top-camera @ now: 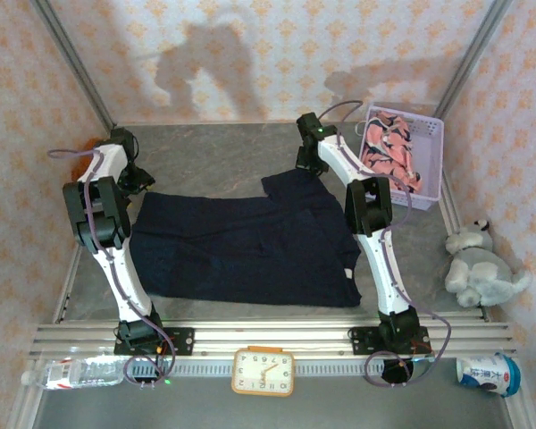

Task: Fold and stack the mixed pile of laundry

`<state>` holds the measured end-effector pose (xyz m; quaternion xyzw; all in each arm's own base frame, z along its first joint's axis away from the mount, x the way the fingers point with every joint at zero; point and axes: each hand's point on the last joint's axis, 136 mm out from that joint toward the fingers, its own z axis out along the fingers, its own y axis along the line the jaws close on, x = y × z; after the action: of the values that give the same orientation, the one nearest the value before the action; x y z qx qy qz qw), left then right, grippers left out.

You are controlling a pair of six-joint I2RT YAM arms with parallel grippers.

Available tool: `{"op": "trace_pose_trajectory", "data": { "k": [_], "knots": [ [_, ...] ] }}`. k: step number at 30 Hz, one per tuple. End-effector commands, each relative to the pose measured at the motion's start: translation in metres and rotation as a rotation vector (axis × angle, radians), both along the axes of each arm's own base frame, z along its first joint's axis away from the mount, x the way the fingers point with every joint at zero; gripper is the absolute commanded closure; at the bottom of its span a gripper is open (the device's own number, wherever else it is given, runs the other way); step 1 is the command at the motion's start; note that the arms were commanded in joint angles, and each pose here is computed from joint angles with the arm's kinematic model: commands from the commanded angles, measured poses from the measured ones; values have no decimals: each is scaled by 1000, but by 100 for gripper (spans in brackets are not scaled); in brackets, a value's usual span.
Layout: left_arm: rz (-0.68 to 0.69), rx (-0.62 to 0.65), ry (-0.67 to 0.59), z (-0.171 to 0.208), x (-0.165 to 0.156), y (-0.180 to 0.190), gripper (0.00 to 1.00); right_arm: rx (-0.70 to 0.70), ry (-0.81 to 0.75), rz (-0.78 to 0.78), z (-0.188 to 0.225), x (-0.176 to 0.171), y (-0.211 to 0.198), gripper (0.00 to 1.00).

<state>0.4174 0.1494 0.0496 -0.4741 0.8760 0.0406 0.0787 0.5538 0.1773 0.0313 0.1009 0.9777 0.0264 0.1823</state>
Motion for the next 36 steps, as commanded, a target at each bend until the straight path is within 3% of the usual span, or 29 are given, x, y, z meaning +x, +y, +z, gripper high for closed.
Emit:
{"op": "trace_pose_trajectory", "data": {
  "k": [1,5,12,18,22,30,36],
  "knots": [
    [26,21,-5,-1,8,5,29,-15,37,30,7,-14,0,100],
    [21,-11,-24,-10,18,-5,33,-15,50,26,1,-17,-1,100],
    [-20,-31,13,-31,21,-25,50,-20,53,18,-2,-18,-3,100],
    [-23,-36,28,-38,26,-25,80,-9,41,2,-2,-11,-9,100],
    [-25,-28,0,-26,38,-22,100,69,-15,-31,11,12,-14,100],
    [-12,-26,-120,21,67,-19,100,278,-230,-77,97,62,-31,100],
    [-28,-8,-159,46,58,-20,100,326,-246,-21,143,39,-24,100]
  ]
}}
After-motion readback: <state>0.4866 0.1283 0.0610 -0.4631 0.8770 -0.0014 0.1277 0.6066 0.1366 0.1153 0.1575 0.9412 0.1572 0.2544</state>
